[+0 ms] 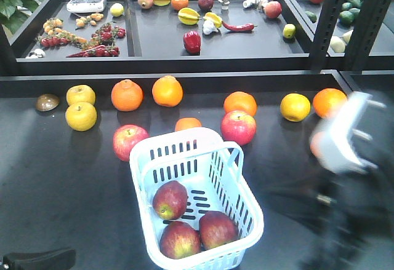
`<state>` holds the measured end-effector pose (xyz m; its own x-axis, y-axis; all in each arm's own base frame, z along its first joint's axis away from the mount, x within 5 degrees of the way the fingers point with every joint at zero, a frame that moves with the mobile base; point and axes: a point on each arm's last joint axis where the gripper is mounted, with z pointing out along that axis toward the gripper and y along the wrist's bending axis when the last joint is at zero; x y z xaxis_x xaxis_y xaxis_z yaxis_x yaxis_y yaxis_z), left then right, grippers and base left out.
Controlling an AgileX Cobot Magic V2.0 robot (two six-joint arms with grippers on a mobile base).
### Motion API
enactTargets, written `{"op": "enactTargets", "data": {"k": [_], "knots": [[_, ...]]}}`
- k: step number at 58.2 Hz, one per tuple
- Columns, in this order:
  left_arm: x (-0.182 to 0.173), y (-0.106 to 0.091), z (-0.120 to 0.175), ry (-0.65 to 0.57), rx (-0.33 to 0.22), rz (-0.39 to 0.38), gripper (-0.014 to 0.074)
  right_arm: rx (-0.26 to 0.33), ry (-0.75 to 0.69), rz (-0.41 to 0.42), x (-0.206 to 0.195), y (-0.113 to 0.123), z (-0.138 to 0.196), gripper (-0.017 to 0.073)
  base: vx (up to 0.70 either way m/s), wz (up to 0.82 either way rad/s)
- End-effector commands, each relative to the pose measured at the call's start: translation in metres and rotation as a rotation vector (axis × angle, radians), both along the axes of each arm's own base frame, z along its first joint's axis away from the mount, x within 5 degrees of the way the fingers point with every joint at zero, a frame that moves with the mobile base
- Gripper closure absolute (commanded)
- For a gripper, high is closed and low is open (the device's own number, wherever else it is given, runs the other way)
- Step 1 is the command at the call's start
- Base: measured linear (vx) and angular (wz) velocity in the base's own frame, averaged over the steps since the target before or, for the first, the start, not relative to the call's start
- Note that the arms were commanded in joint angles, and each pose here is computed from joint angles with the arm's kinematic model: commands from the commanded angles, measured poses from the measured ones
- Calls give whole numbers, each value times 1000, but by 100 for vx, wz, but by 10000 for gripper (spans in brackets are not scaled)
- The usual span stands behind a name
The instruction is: Pick three apples into basket with both arms
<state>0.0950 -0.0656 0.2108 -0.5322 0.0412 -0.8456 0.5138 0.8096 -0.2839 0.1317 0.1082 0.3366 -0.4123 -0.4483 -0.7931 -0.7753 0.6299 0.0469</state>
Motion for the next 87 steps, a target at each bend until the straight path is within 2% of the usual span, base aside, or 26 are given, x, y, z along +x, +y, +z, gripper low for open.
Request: {"op": "enactTargets", "data": {"k": [1,11,20,33,56,70,77,87], "knots": [[2,-2,8,-8,-32,5,600,-29,-70,-95,-13,-19,0,564,0,0],[2,-2,8,-8,-32,5,600,-99,-80,-229,-33,-46,-51,564,0,0],[2,-2,8,-8,-32,5,600,-88,-100,-314,-47,-60,-77,564,0,0],[2,-2,8,-1,-37,-3,600,-60,-151,-320,-54,-65,-73,564,0,0],[-11,-13,6,83,-75,-158,600,-60,-151,-320,-54,-65,-73,564,0,0],[-12,-13,5,89,-77,-171,600,-60,-151,-320,-54,-65,-73,564,0,0],[-4,-7,6,34,-45,-82,600,-60,-151,-320,-54,-65,-73,564,0,0],[12,9,11,-83,-3,147,600,-60,-151,-320,-54,-65,-73,564,0,0]]}}
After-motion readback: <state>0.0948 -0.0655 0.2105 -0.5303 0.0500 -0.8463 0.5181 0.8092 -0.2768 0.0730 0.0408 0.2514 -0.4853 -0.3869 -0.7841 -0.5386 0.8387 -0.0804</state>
